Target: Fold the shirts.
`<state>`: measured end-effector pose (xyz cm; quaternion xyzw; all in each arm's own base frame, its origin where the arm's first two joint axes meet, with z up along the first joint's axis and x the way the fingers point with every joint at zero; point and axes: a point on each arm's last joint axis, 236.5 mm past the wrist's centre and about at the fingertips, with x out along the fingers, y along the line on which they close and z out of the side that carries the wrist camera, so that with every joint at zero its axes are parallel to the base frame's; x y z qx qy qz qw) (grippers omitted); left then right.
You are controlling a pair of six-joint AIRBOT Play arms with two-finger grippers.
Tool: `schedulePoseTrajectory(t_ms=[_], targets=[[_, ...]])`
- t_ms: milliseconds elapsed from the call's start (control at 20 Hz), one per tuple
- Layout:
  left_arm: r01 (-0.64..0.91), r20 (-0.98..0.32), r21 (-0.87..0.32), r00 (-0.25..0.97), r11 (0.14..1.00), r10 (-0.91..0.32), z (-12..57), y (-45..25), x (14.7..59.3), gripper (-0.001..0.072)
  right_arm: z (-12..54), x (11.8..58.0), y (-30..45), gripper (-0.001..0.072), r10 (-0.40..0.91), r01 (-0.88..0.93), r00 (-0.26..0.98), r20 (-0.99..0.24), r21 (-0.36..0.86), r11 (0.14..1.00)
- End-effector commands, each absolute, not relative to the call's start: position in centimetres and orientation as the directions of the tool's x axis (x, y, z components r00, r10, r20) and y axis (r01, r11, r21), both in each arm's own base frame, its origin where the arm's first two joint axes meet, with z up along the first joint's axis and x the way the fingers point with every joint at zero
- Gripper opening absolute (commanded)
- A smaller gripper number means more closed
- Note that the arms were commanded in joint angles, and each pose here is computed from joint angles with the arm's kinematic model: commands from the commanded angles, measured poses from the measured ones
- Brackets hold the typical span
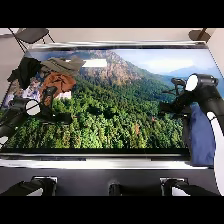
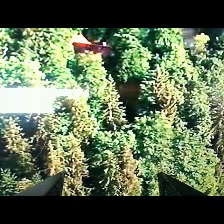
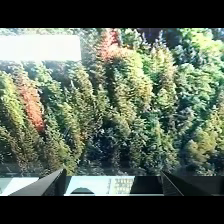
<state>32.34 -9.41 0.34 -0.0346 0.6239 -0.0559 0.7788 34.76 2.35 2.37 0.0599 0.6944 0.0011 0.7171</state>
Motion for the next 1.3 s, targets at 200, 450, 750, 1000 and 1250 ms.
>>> schedulePoseTrajectory(t_ms=[200, 450, 750, 1000, 1250], targets=[[0.044, -0.968, -0.123, 0.216, 0.991, -0.13, 0.4, -9.4, 32.3, 0.0716, 2.3, 34.8, 2.4, 0.0683, 0.085, 0.081, 0.034, -0.996, 0.088, 0.993], [0.044, -0.968, -0.123, 0.216, 0.991, -0.13, 0.4, -9.4, 32.3, 0.0716, 2.3, 34.8, 2.4, 0.0683, 0.085, 0.081, 0.034, -0.996, 0.088, 0.993], [0.044, -0.968, -0.123, 0.214, 0.991, -0.13, 0.3, -9.4, 32.3, 0.0716, 2.3, 34.8, 2.4, 0.0683, 0.085, 0.081, 0.034, -0.996, 0.088, 0.993], [0.038, -0.953, -0.138, 0.267, 0.99, -0.144, 0.7, -9.7, 33.6, 0.0716, 2.4, 35.2, 2.6, 0.0683, 0.093, 0.085, 0.052, -0.994, 0.097, 0.992], [0.044, -0.903, -0.155, 0.398, 0.987, -0.159, 1.3, -10.1, 37.1, 0.0716, 2.7, 37.9, 2.5, 0.0685, 0.092, 0.084, 0.168, -0.981, 0.108, 0.991]])
